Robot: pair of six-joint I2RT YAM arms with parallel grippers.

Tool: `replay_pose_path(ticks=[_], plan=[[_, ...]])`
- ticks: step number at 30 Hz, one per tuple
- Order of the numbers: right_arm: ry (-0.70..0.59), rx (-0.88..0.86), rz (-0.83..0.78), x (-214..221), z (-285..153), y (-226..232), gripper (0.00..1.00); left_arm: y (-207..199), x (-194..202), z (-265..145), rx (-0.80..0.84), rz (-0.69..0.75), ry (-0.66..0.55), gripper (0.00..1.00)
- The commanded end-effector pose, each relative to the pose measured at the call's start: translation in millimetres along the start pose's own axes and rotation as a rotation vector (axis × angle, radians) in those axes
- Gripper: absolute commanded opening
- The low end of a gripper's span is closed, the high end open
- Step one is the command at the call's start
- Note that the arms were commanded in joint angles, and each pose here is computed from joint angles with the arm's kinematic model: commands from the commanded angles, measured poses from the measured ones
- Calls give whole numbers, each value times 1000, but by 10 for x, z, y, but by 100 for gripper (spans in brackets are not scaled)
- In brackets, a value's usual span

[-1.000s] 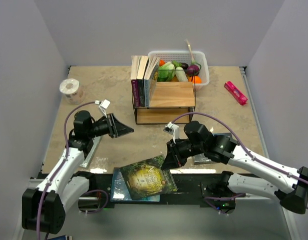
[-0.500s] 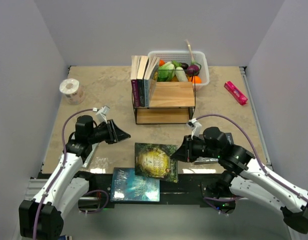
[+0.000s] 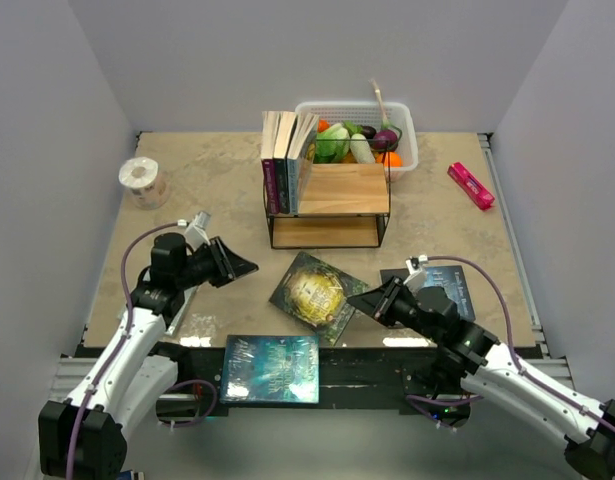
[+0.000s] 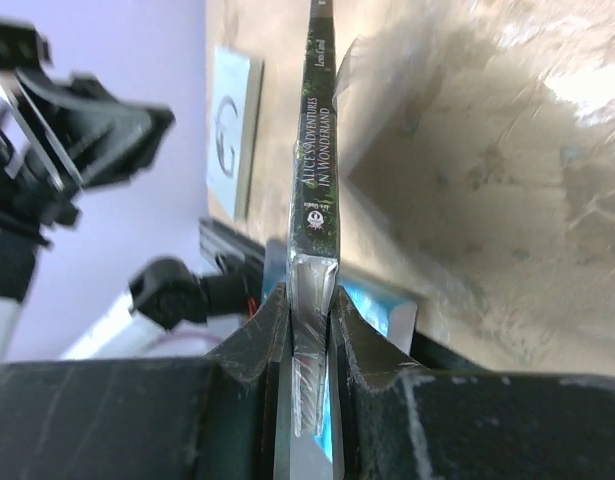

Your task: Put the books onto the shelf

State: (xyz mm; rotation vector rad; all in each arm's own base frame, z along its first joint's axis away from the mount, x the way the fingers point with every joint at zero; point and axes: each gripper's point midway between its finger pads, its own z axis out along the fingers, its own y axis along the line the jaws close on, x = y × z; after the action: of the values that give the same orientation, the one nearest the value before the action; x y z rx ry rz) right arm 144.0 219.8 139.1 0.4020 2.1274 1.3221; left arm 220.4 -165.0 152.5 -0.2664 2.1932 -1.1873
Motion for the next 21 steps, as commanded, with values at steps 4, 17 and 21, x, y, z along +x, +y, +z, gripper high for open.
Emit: replay_pose_path(ticks=[4,17,21], plan=[[-316,-323,179,-668,-42,739,0,-54,137,11,65,-36,39,27],[-369,-206,108,-793,381,554,0,-117,21,78,64,-27,31,27],[-343,-199,94,-795,408,614,0,-209,53,84,143,-2,23,31]])
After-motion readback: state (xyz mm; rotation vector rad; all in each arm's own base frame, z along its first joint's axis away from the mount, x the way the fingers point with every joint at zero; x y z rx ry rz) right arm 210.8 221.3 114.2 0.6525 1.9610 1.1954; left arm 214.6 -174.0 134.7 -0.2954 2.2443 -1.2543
